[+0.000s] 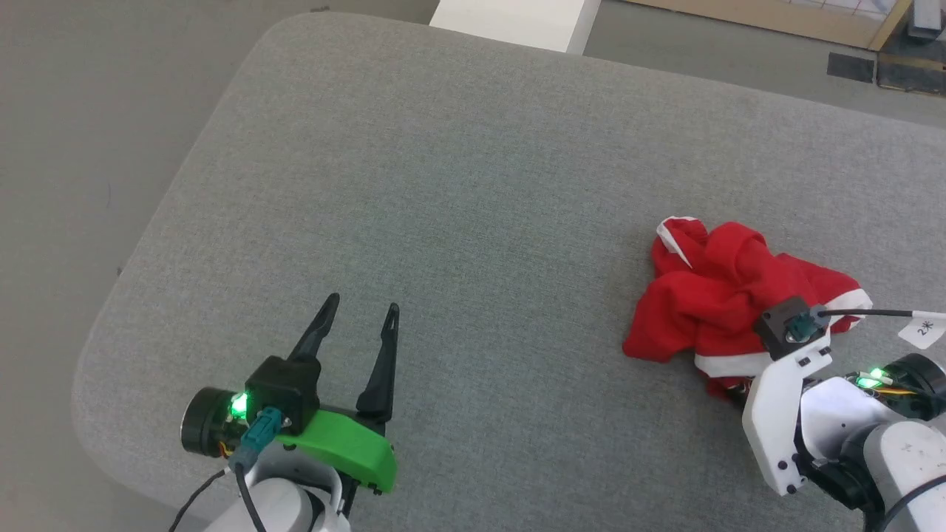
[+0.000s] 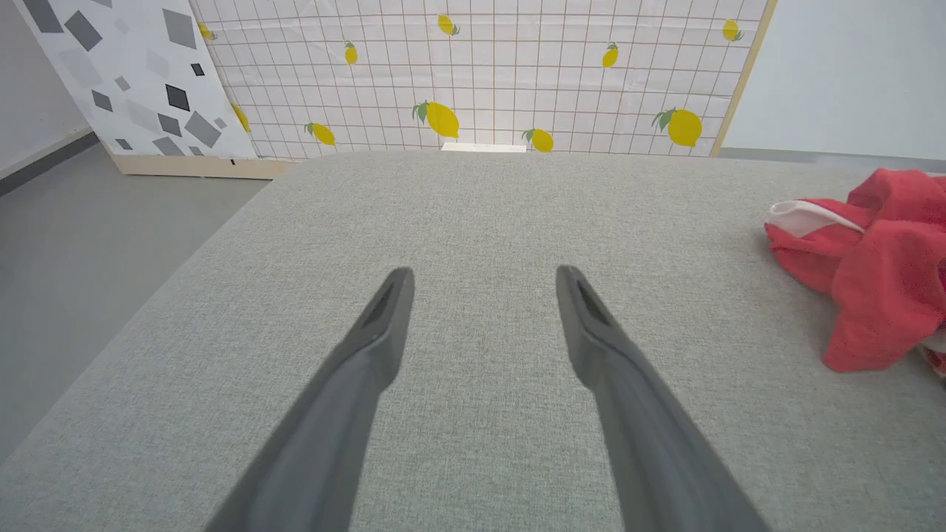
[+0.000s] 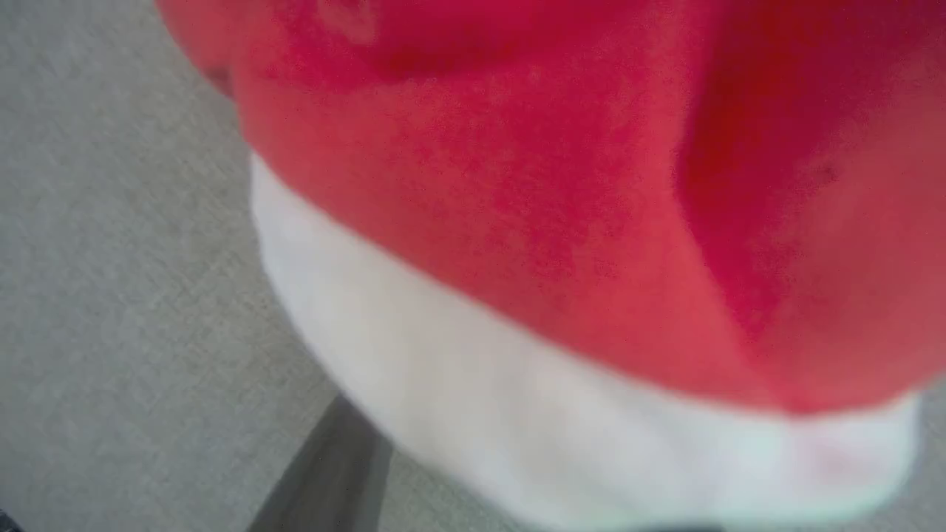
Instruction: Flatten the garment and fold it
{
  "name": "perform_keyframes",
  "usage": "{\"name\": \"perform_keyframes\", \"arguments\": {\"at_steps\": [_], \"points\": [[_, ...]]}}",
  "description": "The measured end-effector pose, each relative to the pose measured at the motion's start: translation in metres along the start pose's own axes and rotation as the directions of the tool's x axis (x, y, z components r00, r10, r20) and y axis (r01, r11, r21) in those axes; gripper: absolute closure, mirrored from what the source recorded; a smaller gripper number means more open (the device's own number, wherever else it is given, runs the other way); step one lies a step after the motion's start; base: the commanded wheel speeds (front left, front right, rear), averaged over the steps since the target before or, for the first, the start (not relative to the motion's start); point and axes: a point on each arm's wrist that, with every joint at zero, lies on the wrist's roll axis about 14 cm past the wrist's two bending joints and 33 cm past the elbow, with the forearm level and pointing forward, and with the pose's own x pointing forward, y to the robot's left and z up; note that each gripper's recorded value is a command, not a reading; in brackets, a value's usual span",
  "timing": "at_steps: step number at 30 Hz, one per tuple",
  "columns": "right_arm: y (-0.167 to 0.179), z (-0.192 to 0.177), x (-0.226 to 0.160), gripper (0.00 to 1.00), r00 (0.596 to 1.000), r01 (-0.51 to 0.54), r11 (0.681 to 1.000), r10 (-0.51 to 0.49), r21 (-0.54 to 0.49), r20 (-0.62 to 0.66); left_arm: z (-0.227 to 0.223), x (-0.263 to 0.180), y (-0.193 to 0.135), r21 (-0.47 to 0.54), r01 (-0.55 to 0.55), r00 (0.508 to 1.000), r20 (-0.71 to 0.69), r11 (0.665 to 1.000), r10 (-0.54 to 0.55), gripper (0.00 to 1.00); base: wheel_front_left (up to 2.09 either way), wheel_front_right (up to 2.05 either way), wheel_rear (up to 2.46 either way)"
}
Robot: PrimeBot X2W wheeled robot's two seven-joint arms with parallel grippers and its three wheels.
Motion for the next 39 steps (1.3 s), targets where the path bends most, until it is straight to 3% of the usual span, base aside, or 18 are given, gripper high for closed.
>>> {"name": "perform_keyframes", "arguments": {"at_steps": [7,14,21,22,23,28,32,39], "points": [[-0.025,-0.003,-0.018,1.0,0.997,0.062,0.997,-0.064,0.038,0.04,0.001,0.003,-0.009,-0.002,0.033,0.999,0.006,0.999,-0.033,0.0,0.0,0.0,0.0],[-0.072,-0.055,-0.065,1.0,0.976,0.217,0.971,-0.216,0.095,-0.03,0.013,0.008,-0.031,-0.01,0.103,0.994,0.047,0.995,-0.102,0.0,0.0,0.0,0.0],[-0.071,-0.098,-0.089,1.0,0.964,0.263,0.947,-0.25,0.186,-0.09,0.02,0.011,-0.049,-0.017,0.162,0.985,0.066,0.987,-0.161,0.0,0.0,0.0,0.0],[-0.069,-0.101,-0.09,0.6,0.964,0.263,0.945,-0.25,0.193,-0.091,0.021,0.011,-0.051,-0.016,0.168,0.984,0.069,0.986,-0.167,0.0,0.0,0.0,0.0],[-0.069,-0.101,-0.091,0.0,0.964,0.266,0.942,-0.255,0.203,-0.08,0.022,0.011,-0.052,-0.016,0.173,0.983,0.071,0.985,-0.171,0.0,0.0,0.0,0.0],[-0.07,-0.079,-0.1,0.0,0.954,0.274,0.925,-0.296,0.264,0.047,0.027,0.012,-0.058,-0.023,0.192,0.978,0.083,0.981,-0.189,0.0,0.0,0.0,0.0],[-0.08,-0.046,-0.121,0.0,0.913,0.286,0.912,-0.353,0.295,0.205,0.031,0.01,-0.063,-0.027,0.206,0.975,0.092,0.978,-0.203,0.0,0.0,0.0,0.0],[-0.088,0.009,-0.167,0.0,0.734,0.291,0.9,-0.427,0.323,0.528,0.042,0.012,-0.075,-0.049,0.242,0.964,0.122,0.969,-0.235,0.0,0.0,0.0,0.0]]}}
